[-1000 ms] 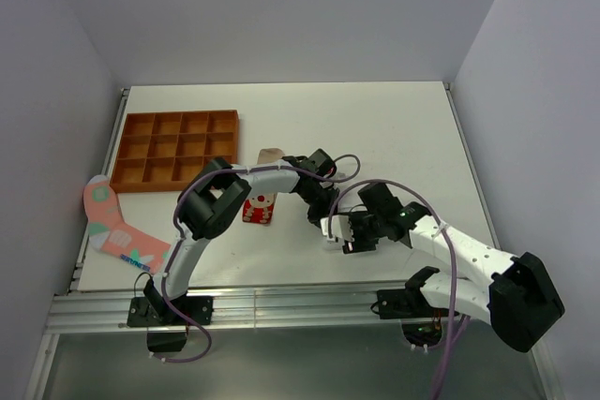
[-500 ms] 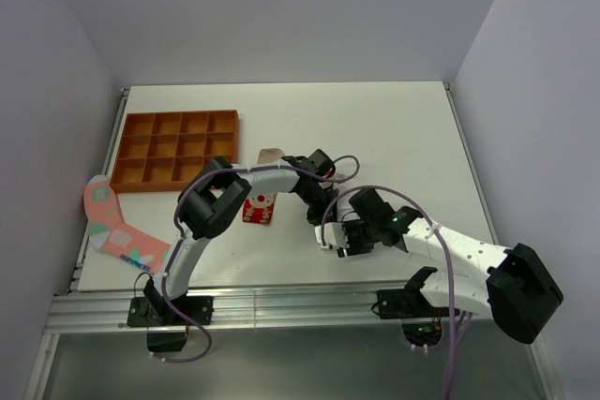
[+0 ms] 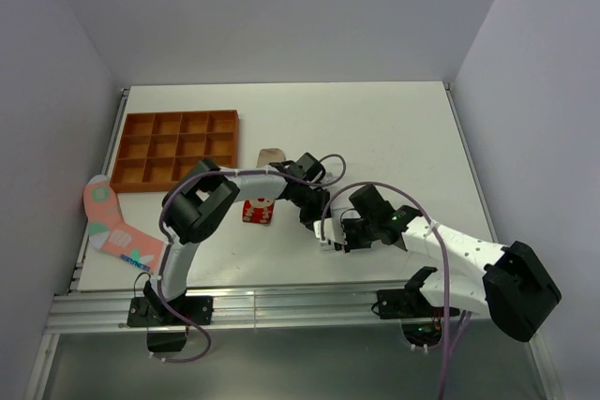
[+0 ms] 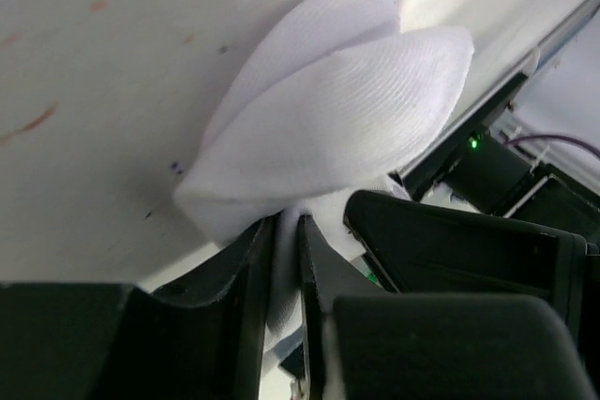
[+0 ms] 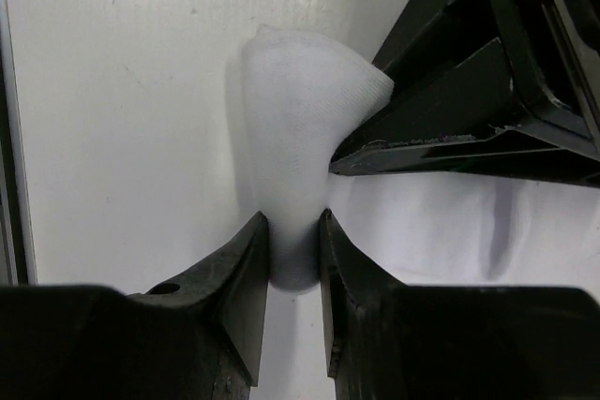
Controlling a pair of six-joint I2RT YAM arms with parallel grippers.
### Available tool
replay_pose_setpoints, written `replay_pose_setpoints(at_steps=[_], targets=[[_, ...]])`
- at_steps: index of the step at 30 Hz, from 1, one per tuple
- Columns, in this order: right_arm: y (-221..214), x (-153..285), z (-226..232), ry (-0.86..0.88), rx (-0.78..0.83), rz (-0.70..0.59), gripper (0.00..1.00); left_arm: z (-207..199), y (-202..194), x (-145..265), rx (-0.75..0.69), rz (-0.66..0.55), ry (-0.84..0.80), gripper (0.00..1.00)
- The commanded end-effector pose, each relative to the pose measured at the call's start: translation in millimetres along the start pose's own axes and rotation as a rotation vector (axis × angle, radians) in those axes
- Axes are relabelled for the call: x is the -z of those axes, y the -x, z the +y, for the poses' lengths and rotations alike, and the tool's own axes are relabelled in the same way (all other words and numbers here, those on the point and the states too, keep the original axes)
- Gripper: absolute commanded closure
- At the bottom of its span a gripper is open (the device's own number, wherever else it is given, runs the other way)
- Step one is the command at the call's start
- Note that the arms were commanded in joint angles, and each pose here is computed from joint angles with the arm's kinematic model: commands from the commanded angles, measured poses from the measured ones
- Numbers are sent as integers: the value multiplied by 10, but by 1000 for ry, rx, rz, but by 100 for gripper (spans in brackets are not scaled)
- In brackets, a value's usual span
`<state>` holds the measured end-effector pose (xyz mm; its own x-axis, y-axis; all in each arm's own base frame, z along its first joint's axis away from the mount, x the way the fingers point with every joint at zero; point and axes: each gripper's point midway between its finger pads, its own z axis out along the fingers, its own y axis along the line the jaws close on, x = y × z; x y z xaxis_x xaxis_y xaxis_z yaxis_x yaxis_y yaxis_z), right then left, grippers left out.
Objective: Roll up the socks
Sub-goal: Roll the sock at the center of the board.
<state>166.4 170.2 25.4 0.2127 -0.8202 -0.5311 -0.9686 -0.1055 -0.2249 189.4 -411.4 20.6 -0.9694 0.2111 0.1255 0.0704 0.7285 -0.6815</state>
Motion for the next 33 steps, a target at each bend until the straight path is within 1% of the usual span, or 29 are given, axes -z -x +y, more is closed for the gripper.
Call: replay_pose_setpoints(at_steps=[1,2,4,6,10,14,19,23,27,31,33], targets=[[-67,-36,27,11,-41,3,80,495,206,27,67,-169,189,77],[-59,-42,34,16,-43,-5,80,458,257,90,70,-210,185,75],[-47,-54,39,28,-47,-15,80,375,324,185,73,-259,163,75],[-51,-62,43,42,-59,-23,80,401,373,237,80,-309,176,75],[18,-26,3,85,-90,-61,81,418,417,322,109,-370,177,75],[47,56,-81,132,-154,-110,81,485,365,326,148,-392,173,77],[62,123,-138,240,-244,-157,81,464,367,380,168,-432,153,80],[7,128,-151,338,-324,-153,80,446,356,376,176,-449,147,82],[-19,126,-93,510,-425,-145,80,448,351,388,170,-470,167,84],[-44,132,-244,569,-527,-120,81,432,334,421,143,-501,178,85],[-95,95,-246,604,-572,-94,81,437,352,442,127,-529,190,85]])
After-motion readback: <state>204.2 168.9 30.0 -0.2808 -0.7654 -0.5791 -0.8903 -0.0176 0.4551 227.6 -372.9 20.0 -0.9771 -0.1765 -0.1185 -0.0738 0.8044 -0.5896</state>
